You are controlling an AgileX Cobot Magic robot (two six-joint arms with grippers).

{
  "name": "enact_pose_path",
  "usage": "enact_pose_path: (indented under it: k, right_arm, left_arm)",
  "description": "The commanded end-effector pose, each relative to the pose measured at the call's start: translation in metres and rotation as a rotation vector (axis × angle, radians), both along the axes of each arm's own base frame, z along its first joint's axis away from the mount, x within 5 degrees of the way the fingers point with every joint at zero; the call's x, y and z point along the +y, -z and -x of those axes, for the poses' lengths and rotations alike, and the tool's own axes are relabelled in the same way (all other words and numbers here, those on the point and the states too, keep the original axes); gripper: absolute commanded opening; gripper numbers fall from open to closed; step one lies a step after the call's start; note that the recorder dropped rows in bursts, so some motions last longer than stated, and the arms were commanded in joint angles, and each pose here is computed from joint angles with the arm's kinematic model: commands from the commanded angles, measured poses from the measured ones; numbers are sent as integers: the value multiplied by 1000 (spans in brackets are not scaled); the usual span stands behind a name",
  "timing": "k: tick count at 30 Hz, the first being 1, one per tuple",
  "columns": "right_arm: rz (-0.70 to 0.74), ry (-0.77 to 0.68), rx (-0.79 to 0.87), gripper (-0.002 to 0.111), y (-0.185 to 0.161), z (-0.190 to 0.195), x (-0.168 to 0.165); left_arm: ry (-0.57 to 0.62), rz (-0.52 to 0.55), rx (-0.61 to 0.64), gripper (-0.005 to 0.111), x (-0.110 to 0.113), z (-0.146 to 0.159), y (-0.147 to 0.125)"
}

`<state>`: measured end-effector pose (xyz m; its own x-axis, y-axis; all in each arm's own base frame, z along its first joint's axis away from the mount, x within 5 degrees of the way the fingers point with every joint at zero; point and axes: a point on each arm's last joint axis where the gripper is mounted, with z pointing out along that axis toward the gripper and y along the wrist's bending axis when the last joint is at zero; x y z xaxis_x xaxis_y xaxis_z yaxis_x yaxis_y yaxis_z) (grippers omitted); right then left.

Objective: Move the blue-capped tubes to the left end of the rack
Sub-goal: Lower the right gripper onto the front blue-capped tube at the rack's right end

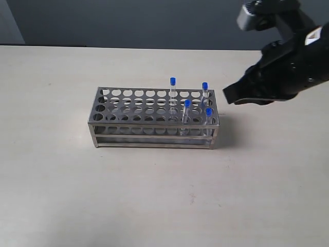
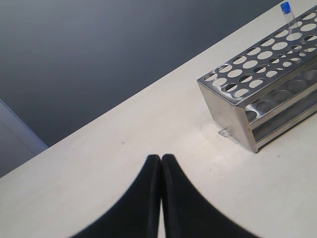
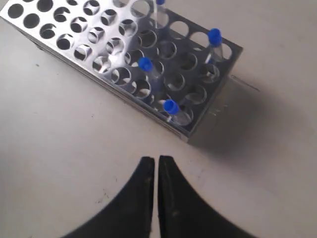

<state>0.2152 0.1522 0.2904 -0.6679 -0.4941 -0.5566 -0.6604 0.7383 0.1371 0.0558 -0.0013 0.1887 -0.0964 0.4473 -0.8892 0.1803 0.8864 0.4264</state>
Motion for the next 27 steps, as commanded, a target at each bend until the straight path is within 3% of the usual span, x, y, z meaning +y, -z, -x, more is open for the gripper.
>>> enact_pose_path:
  k: [1,6,8,13,27]
  right_arm:
    - [51,-84,-60,10,8,-8,28]
    - [110,-135,-103,39,21,-15,41]
    - [107,-124,-98,43,25,-18,43]
    - [113,-111,-97,38,38,-26,48]
    - [155,-88,-21,36,78,-41,59]
  left_arm:
    - [5,7,-4,1,0,0,-2]
    - [5,7,-4,1,0,0,-2]
    - [5,7,-4,1,0,0,-2]
    - [7,8,-6,1,-1,0,-2]
    - [6,6,-7,1,-1,0,-2]
